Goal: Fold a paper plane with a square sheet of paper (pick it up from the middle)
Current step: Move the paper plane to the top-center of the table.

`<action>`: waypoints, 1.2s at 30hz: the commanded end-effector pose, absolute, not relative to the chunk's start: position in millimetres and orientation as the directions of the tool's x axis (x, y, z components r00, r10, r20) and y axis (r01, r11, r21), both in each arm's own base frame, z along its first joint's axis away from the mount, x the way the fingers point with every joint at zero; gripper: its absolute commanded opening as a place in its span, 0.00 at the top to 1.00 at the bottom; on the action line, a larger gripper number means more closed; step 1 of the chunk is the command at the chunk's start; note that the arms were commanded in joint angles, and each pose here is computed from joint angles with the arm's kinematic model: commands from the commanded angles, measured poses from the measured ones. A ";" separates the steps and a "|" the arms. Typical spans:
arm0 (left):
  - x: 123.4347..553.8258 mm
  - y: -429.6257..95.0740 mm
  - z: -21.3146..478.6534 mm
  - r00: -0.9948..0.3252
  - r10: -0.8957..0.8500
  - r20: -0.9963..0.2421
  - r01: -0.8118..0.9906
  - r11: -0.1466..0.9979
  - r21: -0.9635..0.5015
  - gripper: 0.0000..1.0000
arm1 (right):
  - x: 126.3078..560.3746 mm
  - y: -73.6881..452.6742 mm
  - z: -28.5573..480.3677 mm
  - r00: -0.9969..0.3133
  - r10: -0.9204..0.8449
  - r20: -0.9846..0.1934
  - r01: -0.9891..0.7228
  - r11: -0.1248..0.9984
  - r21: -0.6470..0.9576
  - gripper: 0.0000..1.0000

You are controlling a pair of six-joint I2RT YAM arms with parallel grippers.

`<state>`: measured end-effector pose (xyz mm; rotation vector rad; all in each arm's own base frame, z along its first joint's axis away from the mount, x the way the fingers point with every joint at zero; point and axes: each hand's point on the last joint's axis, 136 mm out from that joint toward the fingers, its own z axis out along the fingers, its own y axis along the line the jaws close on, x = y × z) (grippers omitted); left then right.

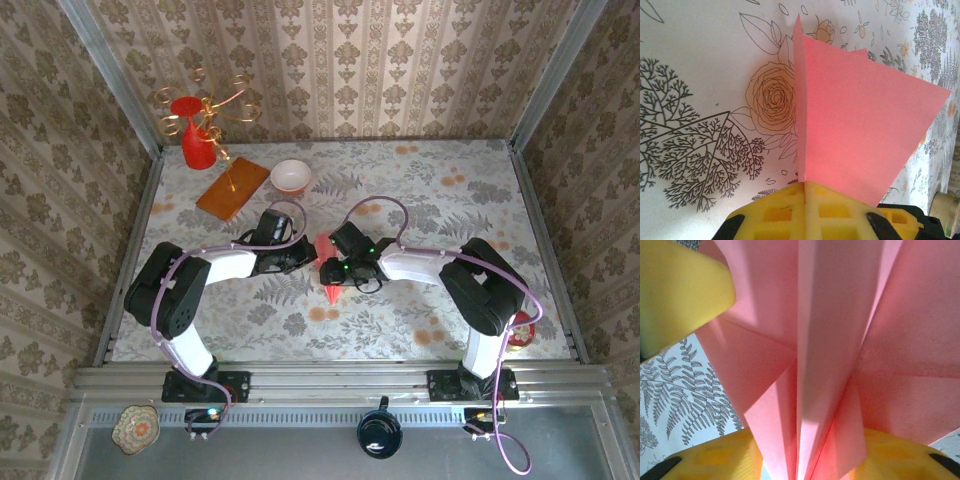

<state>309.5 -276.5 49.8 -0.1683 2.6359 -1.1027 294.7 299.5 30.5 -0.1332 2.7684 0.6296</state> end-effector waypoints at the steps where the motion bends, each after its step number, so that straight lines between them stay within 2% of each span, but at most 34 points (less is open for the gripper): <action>1: 314.5 -277.5 64.6 -0.949 -0.210 -0.235 0.028 0.686 -0.727 0.96 | 298.3 294.3 30.5 -0.948 -0.027 -0.318 -0.146 0.923 0.356 0.58; 8: 315.0 -273.1 65.8 -0.946 -0.220 -0.240 0.021 0.694 -0.719 0.90 | 300.7 282.1 28.7 -0.948 -0.014 -0.319 -0.113 0.949 0.294 0.75; 17: 317.2 -222.5 77.4 -0.910 -0.294 -0.294 -0.034 0.757 -0.652 0.61 | 317.3 256.3 46.3 -0.925 -0.061 -0.376 -0.116 0.985 0.125 0.87; 24: 310.2 -159.5 80.6 -0.873 -0.347 -0.344 -0.115 0.830 -0.546 0.43 | 350.3 239.3 59.4 -0.908 -0.076 -0.413 -0.112 0.992 0.063 0.89; 28: 302.4 -130.7 81.6 -0.858 -0.356 -0.371 -0.153 0.865 -0.477 0.29 | 376.5 235.4 62.8 -0.902 -0.078 -0.425 -0.112 0.992 0.057 0.89; 32: 295.2 -113.8 80.9 -0.850 -0.359 -0.385 -0.175 0.882 -0.437 0.17 | 399.9 234.6 59.8 -0.903 -0.083 -0.421 -0.119 0.991 0.060 0.88; 36: 292.3 -105.5 81.3 -0.841 -0.369 -0.394 -0.188 0.885 -0.427 0.11 | 417.7 231.3 52.7 -0.909 -0.091 -0.406 -0.117 0.992 0.041 0.87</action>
